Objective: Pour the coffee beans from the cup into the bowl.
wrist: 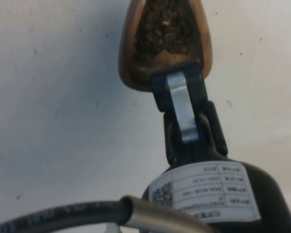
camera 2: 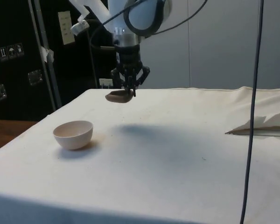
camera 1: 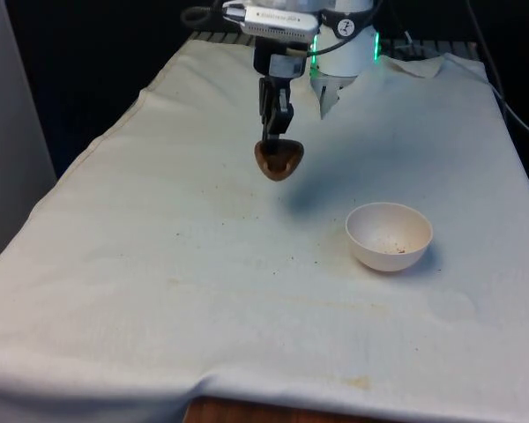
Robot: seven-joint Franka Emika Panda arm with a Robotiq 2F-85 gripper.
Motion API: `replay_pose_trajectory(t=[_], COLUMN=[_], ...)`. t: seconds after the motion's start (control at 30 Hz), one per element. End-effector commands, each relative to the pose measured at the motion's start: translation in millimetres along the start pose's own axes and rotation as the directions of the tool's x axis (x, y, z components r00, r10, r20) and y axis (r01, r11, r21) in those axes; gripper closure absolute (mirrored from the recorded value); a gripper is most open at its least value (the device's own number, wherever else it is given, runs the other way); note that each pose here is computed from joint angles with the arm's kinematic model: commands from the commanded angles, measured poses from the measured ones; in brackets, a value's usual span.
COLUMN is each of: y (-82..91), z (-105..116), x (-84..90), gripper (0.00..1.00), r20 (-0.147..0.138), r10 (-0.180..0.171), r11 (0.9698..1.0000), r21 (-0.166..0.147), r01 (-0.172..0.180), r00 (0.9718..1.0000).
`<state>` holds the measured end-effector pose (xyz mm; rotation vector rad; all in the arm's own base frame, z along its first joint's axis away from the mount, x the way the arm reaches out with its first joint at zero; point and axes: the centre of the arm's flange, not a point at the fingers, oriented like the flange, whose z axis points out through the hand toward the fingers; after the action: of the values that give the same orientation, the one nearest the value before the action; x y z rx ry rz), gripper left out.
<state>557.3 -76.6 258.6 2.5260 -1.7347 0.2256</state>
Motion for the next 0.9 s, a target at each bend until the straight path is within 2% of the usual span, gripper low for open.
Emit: replay_pose_trajectory(t=[0.0,0.07,0.33,0.37,0.63,0.67,0.87], y=[-2.0,-2.9,-9.3,-9.6,-10.9,-10.8,-11.4], z=[-5.2,-3.7,-24.2,-21.7,-42.1,-39.9,-52.7], x=[0.7,1.6,7.3,7.6,8.1,8.9,8.7], gripper=[1.00,1.00,1.00,1.00,1.00,1.00,1.00], r20=[-0.002,-0.003,-0.011,-0.008,-0.022,-0.022,-0.024], r10=[-0.009,-0.009,-0.055,-0.049,-0.105,-0.100,-0.153], r11=[0.9999,0.9999,0.9982,0.9985,0.9937,0.9943,0.9875], r21=[-0.004,-0.006,-0.026,-0.024,-0.040,-0.040,-0.043], r01=[0.009,0.009,0.054,0.048,0.104,0.099,0.151], r00=[1.0000,1.0000,0.9984,0.9988,0.9942,0.9948,0.9880])
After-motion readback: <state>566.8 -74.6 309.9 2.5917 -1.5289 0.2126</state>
